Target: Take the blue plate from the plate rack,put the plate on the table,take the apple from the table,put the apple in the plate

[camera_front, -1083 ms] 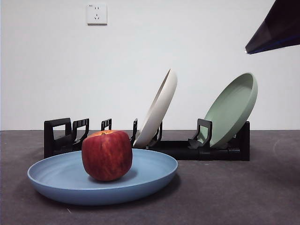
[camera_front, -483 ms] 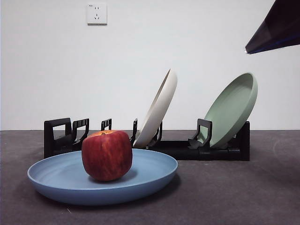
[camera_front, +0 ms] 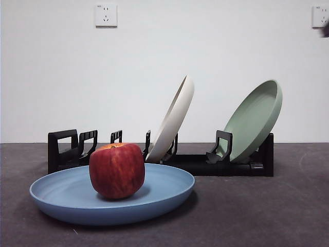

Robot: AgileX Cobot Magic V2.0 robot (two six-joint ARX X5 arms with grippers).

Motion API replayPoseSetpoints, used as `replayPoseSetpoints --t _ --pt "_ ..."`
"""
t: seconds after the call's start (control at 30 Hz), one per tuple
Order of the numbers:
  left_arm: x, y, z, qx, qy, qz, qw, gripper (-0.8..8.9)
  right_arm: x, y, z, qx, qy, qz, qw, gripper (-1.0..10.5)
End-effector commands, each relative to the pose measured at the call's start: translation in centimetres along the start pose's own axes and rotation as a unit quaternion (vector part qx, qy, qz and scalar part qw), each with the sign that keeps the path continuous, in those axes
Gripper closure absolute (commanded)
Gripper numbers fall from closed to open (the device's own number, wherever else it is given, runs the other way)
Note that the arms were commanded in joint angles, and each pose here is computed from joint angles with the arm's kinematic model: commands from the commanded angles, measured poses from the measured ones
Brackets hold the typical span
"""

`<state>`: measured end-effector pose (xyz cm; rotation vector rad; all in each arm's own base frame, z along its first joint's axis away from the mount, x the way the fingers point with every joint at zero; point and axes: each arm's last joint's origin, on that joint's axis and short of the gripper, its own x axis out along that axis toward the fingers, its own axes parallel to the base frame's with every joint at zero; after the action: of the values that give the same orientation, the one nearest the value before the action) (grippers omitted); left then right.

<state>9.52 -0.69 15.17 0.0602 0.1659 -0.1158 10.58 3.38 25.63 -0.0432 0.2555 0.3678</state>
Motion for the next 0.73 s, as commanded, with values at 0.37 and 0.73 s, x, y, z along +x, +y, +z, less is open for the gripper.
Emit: replayPoseSetpoints --t 0.37,0.73 --pt "0.1 0.0 -0.4 0.001 0.005 0.001 1.0 8.17 -0.2 -2.0 -8.5 0.013 -0.051 -0.108 0.993 9.5" --pt "0.1 0.0 -0.4 0.001 0.005 0.001 1.0 8.17 0.9 -2.2 -10.9 0.026 -0.042 -0.108 0.993 9.5"
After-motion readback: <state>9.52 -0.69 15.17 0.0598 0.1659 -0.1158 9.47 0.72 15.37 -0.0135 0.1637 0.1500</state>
